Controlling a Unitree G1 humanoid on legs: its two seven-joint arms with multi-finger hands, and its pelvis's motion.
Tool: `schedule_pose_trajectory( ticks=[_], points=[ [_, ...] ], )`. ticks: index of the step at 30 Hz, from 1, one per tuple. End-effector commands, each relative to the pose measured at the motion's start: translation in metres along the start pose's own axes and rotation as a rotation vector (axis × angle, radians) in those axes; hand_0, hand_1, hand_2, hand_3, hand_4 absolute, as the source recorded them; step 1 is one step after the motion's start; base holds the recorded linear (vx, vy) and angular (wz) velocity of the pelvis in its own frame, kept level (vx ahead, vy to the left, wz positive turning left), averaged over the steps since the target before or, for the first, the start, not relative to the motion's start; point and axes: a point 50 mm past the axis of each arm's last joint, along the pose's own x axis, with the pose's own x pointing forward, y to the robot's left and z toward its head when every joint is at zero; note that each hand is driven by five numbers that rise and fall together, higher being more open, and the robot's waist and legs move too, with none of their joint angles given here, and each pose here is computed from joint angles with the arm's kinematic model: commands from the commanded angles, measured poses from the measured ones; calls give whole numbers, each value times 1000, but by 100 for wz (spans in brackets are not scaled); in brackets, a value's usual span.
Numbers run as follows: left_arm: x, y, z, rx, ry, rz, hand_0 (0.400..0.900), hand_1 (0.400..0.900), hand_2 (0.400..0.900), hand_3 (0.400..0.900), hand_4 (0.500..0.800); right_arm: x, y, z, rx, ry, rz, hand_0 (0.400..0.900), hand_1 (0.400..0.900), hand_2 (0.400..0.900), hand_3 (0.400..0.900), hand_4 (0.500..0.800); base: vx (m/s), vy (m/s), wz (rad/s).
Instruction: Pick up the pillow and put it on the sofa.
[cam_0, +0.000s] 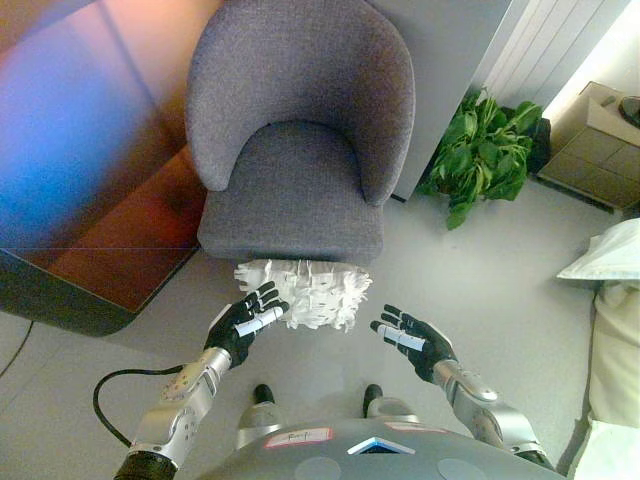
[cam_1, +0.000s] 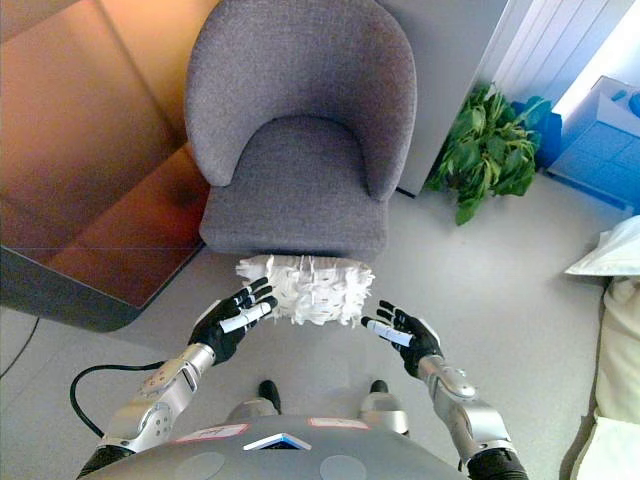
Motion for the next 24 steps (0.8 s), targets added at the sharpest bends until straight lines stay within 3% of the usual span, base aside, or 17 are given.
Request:
schedule_pose_trajectory(
  ticks=[1, 24],
  points=[
    [9, -4, 57, 70, -228, -45, 900, 900, 900, 900, 800, 0, -3, 52, -47, -216, 18, 900, 900, 900, 900, 800, 0, 0, 0],
    [8, -7, 54, 79, -216, -92, 900, 900, 900, 900, 800, -1, -5, 53, -95, -211, -26, 900, 900, 900, 900, 800, -2, -24, 0]
  ],
)
